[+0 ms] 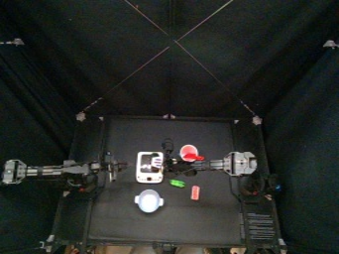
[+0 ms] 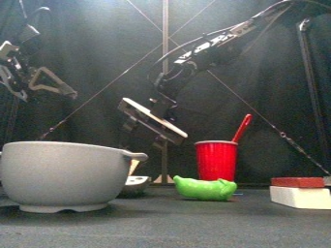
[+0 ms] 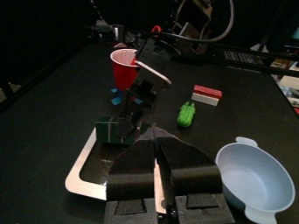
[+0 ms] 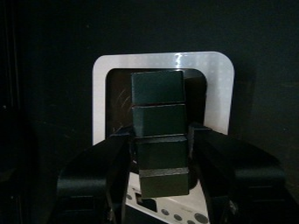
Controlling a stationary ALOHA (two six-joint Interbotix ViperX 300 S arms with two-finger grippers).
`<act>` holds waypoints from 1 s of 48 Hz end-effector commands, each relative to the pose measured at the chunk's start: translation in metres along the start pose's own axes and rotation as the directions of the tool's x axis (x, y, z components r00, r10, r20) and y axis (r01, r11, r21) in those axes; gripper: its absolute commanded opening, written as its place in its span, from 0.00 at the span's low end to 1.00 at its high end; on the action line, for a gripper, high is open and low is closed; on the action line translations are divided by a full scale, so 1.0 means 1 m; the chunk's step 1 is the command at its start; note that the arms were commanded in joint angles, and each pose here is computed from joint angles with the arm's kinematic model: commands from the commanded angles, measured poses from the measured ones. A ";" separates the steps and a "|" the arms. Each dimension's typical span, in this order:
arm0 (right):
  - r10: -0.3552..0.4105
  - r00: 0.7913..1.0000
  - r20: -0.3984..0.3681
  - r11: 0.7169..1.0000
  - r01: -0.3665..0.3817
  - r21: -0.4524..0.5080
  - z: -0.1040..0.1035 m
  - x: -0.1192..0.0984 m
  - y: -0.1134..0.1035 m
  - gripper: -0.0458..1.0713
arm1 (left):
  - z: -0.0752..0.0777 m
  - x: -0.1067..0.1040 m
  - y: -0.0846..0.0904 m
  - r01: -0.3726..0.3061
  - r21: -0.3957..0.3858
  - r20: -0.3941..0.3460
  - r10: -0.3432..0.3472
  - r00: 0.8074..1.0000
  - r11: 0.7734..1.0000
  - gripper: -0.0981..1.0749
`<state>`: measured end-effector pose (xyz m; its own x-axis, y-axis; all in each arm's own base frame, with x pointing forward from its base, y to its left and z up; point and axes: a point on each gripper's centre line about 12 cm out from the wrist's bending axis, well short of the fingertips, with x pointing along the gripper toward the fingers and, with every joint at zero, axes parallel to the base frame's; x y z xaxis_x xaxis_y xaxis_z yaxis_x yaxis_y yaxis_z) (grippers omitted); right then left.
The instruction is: Place sushi roll on stove
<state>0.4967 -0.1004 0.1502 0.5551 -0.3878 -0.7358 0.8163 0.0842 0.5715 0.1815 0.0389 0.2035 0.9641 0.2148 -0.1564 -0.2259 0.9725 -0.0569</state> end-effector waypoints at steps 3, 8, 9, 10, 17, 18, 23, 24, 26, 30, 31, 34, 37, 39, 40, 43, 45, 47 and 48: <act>0.054 0.999 0.007 0.998 -0.054 0.015 0.009 -0.011 0.016 0.76 | 0.005 0.001 0.000 -0.002 0.002 0.012 0.002 1.000 1.000 0.36; 0.055 0.998 0.007 0.998 -0.055 0.004 0.009 -0.011 0.016 0.76 | 0.005 0.001 0.000 -0.003 0.004 0.013 0.003 1.000 1.000 0.36; 0.054 0.999 0.006 0.999 -0.054 0.004 0.008 -0.011 0.016 0.76 | 0.005 0.001 0.000 -0.002 0.004 0.012 0.001 1.000 1.000 0.36; 0.055 0.998 0.008 0.998 -0.055 -0.002 0.009 -0.011 0.016 0.76 | 0.005 0.001 0.000 -0.002 0.004 0.012 0.001 1.000 1.000 0.36; 0.052 0.999 0.011 0.999 -0.052 -0.009 0.009 -0.010 0.015 0.78 | 0.005 0.001 0.000 -0.002 0.002 0.011 0.002 1.000 1.000 0.36; 0.054 0.998 0.011 0.999 -0.054 -0.008 0.009 -0.010 0.015 0.79 | 0.005 0.001 0.000 -0.002 0.002 0.012 0.002 1.000 1.000 0.36; 0.060 0.998 0.000 0.998 -0.060 -0.015 0.007 -0.010 0.014 0.84 | 0.005 0.001 0.000 -0.002 0.004 0.011 0.001 1.000 1.000 0.36; 0.061 0.998 -0.002 0.998 -0.061 -0.016 0.006 -0.010 0.014 0.85 | 0.005 0.001 0.000 -0.002 0.004 0.011 0.001 1.000 1.000 0.36; 0.058 0.998 -0.004 0.998 -0.059 -0.012 0.006 -0.009 0.013 0.88 | 0.005 0.002 0.000 -0.001 0.004 0.012 0.001 1.000 1.000 0.36; 0.052 0.999 -0.006 0.999 -0.052 -0.001 0.007 -0.009 0.013 0.91 | 0.005 0.002 0.000 -0.002 0.002 0.014 0.002 1.000 1.000 0.36; 0.050 0.999 -0.006 0.999 -0.050 0.001 0.007 -0.009 0.012 0.91 | 0.005 0.002 0.000 -0.002 0.004 0.011 0.001 1.000 1.000 0.36; 0.055 0.998 -0.004 0.998 -0.055 0.001 0.007 -0.010 0.015 0.91 | 0.005 0.001 0.000 -0.002 0.004 0.011 0.001 1.000 1.000 0.36; 0.057 0.998 -0.004 0.998 -0.057 0.004 0.008 -0.010 0.016 0.91 | 0.005 0.001 0.000 -0.003 0.004 0.011 0.003 1.000 1.000 0.36; 0.059 0.998 -0.006 0.998 -0.059 0.013 0.006 -0.011 0.016 0.91 | 0.005 0.002 0.000 -0.001 0.004 0.012 0.001 1.000 1.000 0.36; 0.060 0.998 -0.007 0.998 -0.060 0.015 0.006 -0.011 0.017 0.91 | 0.005 0.001 0.000 -0.002 0.004 0.011 0.001 1.000 1.000 0.36; 0.064 0.998 -0.013 0.998 -0.064 0.026 0.004 -0.012 0.018 0.91 | 0.005 0.001 0.001 -0.004 0.002 0.011 0.003 1.000 1.000 0.36; 0.064 0.998 -0.017 0.997 -0.063 0.033 0.004 -0.012 0.018 0.91 | 0.005 0.001 0.000 -0.002 0.002 0.011 0.002 1.000 1.000 0.36; 0.063 0.998 -0.021 0.997 -0.062 0.037 0.003 -0.012 0.018 0.91 | 0.005 0.001 0.000 -0.003 0.004 0.011 0.003 1.000 1.000 0.36; 0.061 0.998 -0.021 0.997 -0.060 0.040 0.003 -0.012 0.018 0.91 | 0.005 0.001 0.000 -0.002 0.004 0.011 0.001 1.000 1.000 0.36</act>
<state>0.4997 -0.0968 0.1493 0.5705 -0.3623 -0.7371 0.8060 0.0745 0.5872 0.1817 0.0392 0.2039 0.9637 0.2162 -0.1564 -0.2273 0.9722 -0.0569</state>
